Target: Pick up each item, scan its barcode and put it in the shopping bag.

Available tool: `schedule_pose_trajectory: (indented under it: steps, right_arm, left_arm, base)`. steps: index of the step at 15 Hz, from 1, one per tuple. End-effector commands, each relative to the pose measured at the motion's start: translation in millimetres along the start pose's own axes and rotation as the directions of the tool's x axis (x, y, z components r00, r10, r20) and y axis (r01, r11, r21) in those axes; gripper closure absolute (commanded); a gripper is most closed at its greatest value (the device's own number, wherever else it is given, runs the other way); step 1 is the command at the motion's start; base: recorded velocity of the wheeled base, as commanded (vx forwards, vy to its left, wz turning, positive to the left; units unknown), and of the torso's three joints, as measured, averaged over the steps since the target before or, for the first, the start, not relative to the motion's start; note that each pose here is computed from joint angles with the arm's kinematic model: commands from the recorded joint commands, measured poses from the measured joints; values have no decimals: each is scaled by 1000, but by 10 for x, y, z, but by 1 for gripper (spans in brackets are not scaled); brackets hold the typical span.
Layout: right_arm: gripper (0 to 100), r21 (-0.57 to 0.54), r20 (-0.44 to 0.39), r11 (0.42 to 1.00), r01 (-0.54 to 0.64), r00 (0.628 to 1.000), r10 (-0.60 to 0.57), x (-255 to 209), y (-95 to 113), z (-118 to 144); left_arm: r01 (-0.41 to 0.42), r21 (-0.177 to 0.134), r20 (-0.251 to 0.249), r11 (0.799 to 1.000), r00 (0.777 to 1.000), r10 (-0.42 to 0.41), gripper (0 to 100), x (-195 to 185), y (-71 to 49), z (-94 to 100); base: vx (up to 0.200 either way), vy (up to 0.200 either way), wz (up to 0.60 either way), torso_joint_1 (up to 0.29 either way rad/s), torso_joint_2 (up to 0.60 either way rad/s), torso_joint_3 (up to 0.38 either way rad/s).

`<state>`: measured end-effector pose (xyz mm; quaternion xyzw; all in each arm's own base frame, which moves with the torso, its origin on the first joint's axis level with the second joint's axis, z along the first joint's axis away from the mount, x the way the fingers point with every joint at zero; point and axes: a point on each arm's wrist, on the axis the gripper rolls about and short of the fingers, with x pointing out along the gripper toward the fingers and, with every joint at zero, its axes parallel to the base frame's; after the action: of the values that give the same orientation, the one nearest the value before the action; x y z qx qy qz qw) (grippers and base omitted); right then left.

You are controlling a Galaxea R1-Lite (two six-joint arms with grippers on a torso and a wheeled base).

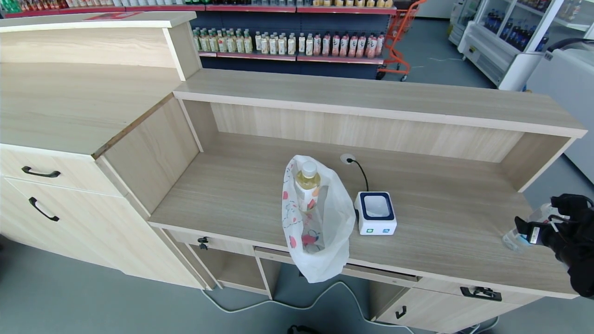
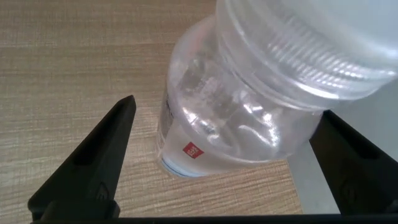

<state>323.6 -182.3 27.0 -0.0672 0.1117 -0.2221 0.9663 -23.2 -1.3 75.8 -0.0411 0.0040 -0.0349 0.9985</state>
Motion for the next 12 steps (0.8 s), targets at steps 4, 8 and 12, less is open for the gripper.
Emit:
schedule_pose_trajectory:
  steps: [4, 8, 12]
  right_arm:
    - [0, -5, 20, 1000, -29, 999, 29, 102, 46, -74]
    - [0, -13, 86, 1000, -24, 996, 25, 232, 42, -38]
    - [0, -18, 97, 999, -40, 994, 41, 293, 54, -60]
  left_arm:
    - [1, -1, 0, 1000, 1000, -1, 0, 0, 0, 0]
    - [1, -1, 0, 1000, 1000, -1, 0, 0, 0, 0]
    - [1, -1, 0, 1000, 1000, -1, 0, 0, 0, 0]
  base:
    - [0, 0, 0, 0, 0, 0]
    - [0, 0, 0, 0, 0, 0]
    - [0, 0, 0, 0, 0, 0]
